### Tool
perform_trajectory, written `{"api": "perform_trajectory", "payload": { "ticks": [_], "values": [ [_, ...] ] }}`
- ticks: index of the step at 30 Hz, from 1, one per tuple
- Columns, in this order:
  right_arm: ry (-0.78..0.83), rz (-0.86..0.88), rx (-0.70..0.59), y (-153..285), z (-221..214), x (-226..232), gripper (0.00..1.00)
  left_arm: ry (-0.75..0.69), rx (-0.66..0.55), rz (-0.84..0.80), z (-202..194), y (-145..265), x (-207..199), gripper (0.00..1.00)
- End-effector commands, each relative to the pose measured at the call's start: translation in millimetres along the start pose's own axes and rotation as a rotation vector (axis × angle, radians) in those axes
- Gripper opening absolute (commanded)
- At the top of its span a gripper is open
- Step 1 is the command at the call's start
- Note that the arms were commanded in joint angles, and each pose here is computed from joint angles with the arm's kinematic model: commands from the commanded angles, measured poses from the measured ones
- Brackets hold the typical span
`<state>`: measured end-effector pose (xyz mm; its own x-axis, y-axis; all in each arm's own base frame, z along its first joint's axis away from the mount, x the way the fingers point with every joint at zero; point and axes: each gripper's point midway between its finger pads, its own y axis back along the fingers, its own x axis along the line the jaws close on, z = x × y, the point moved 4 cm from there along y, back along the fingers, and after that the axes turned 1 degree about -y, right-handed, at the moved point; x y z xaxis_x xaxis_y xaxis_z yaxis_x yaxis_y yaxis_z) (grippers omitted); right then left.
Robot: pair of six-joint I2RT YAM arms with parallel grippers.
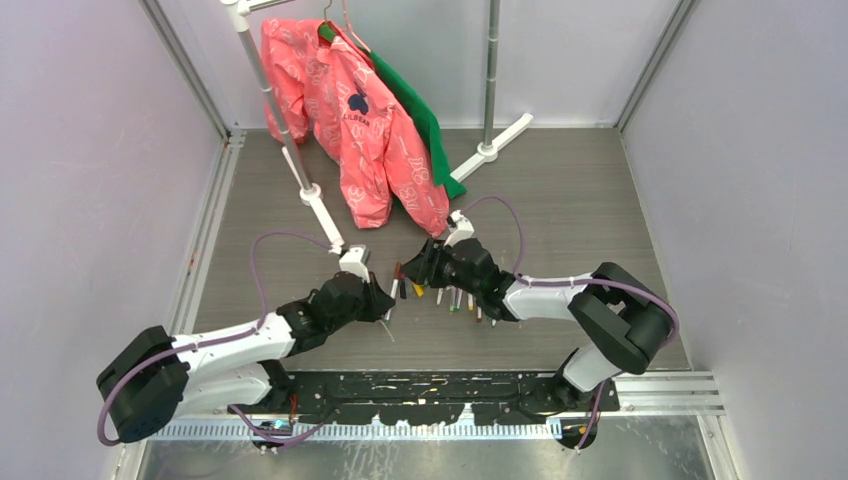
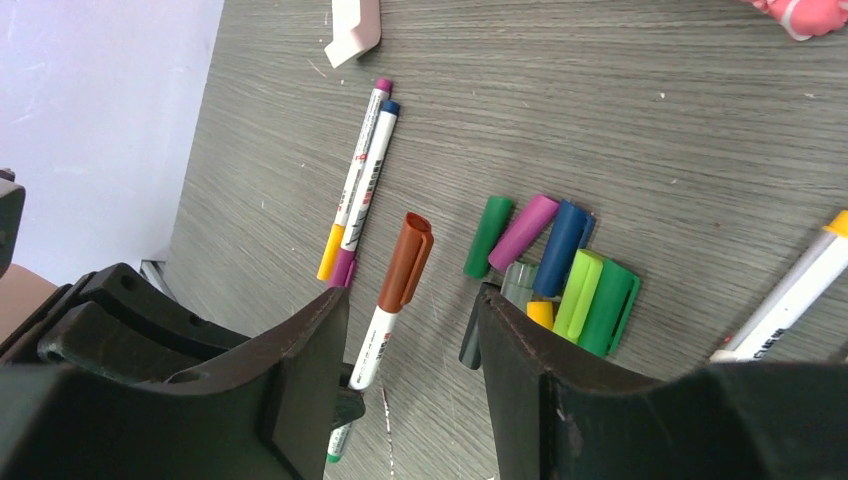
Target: Open the pen caps
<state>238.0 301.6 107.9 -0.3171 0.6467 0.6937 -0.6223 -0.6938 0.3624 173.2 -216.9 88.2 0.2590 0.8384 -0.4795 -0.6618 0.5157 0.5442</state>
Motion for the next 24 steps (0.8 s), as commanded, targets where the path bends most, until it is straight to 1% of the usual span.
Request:
{"api": "perform_trajectory", "payload": {
  "ticks": [1, 16, 24],
  "values": [
    [-0.004, 0.086, -0.052, -6.2, 18.5, 23.5, 0.56, -0.004, -0.075, -0.084, 25.6, 0.1, -26.6, 0.00],
    [-0.004, 0.102, -0.034, -13.9, 17.1, 26.4, 0.56, -0.005, -0.064, -0.123, 26.2, -0.1, -39.1, 0.00],
    [-0.013, 0.114, -0.023, -18.4, 12.7, 24.9, 0.51, -0.008, -0.061, -0.136, 24.6, -1.2, -43.8, 0.00]
  ]
}}
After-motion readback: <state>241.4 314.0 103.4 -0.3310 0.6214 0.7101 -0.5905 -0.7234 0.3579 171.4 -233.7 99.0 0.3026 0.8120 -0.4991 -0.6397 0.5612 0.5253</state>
